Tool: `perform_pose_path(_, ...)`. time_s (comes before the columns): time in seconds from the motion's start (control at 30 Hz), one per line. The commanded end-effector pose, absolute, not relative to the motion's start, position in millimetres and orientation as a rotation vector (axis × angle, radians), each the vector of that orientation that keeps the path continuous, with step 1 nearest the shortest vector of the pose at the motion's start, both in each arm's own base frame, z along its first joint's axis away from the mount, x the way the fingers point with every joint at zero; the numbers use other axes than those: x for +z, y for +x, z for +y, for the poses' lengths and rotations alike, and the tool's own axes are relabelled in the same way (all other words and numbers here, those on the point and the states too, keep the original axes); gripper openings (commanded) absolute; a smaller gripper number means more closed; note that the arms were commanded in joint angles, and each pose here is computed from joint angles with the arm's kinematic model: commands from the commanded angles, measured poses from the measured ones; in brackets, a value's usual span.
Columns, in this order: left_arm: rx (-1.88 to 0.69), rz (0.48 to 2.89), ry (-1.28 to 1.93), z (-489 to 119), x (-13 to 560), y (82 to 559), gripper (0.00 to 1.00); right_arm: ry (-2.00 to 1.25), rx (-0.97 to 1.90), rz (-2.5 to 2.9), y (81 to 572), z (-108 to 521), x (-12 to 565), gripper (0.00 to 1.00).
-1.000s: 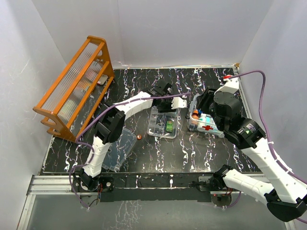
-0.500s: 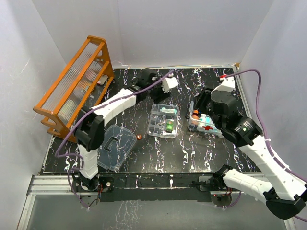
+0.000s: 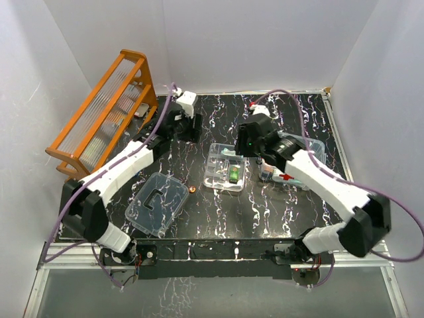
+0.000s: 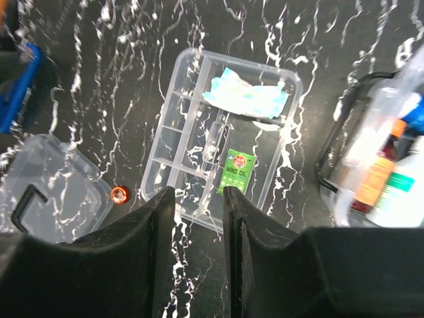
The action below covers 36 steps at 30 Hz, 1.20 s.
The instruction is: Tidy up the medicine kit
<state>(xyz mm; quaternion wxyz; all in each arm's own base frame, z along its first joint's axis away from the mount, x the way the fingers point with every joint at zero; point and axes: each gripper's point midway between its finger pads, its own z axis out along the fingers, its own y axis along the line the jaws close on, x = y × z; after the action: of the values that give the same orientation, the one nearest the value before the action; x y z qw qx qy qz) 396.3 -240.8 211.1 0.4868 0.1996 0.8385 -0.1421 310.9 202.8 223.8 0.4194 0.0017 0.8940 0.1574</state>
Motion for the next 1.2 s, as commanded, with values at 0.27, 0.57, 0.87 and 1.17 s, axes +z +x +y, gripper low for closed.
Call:
perform_pose_path(0.27,-0.448,2.247,0.31,-197,155,305,0.61,-0.07,0.245,2.37,358,246,143,0.2)
perform_pose_path(0.57,-0.432,2.181,0.353,-190,151,299,0.61,-0.032,0.051,2.37,398,246,108,0.12)
perform_pose_path(0.87,-0.414,2.189,0.353,-188,150,300,0.61,-0.007,-0.038,2.394,408,238,85,0.09)
perform_pose_path(1.17,-0.408,2.198,0.347,-188,147,301,0.61,0.009,-0.073,2.392,418,228,81,0.08)
